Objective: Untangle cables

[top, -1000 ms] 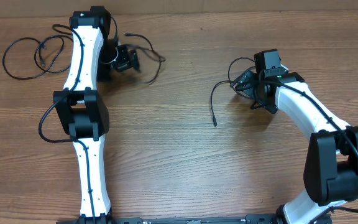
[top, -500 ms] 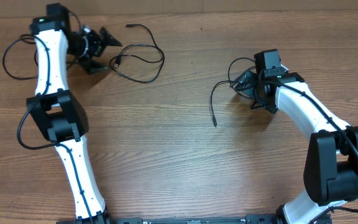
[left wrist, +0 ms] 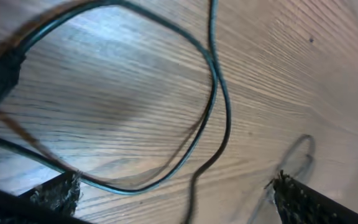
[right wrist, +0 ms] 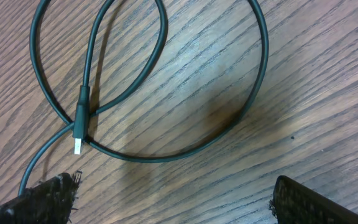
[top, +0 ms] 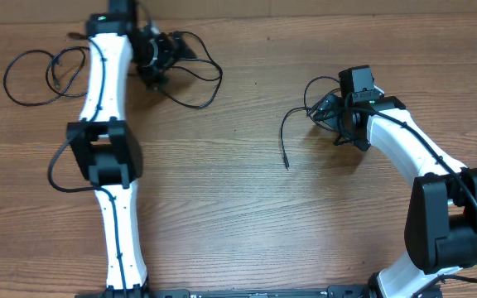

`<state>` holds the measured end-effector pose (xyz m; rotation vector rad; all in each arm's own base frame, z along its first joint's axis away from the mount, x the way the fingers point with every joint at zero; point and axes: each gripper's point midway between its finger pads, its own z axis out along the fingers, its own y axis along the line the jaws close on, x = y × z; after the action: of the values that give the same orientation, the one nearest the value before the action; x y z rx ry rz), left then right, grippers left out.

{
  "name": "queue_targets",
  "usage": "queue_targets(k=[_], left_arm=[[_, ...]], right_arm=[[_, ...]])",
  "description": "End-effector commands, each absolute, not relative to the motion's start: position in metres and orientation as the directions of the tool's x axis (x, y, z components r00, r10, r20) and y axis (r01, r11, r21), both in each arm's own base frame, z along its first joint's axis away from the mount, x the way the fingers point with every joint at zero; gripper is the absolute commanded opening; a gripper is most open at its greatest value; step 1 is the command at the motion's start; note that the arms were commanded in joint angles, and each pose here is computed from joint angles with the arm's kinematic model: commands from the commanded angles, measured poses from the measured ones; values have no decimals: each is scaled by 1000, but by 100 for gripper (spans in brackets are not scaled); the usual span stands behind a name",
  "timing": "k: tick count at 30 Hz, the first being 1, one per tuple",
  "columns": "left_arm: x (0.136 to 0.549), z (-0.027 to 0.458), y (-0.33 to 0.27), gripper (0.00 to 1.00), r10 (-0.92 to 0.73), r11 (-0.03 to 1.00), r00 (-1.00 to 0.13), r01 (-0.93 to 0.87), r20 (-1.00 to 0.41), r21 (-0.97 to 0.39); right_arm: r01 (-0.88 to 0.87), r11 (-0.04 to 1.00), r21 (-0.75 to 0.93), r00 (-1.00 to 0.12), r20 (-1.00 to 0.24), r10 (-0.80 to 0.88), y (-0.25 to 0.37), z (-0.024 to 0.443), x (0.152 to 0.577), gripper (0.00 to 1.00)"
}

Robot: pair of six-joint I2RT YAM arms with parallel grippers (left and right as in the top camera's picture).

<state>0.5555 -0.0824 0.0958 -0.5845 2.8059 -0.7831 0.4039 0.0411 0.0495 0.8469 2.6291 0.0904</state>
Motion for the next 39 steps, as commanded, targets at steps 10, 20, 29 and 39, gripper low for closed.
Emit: queue_targets(k=[10,20,29,39], left_arm=[[552,229,-68,99,-336,941,-768,-293,-545,-166],[533,229,-173,100,-52,948,-860,118,-507,-297],[512,208,-257,100,335,860,-756,489,-562,-144],[492,160,-368,100,673,546,-408,837,-616,42]], right_arm=[[546,818,184,-746,-339,574,43,53,406,100],[551,806,218,-725,-354,591,37,81,409,93],[718,630,296,-510,-391,766,-48,146,382,100],[873,433,225,-349,-331,877,-128,143,330,100]])
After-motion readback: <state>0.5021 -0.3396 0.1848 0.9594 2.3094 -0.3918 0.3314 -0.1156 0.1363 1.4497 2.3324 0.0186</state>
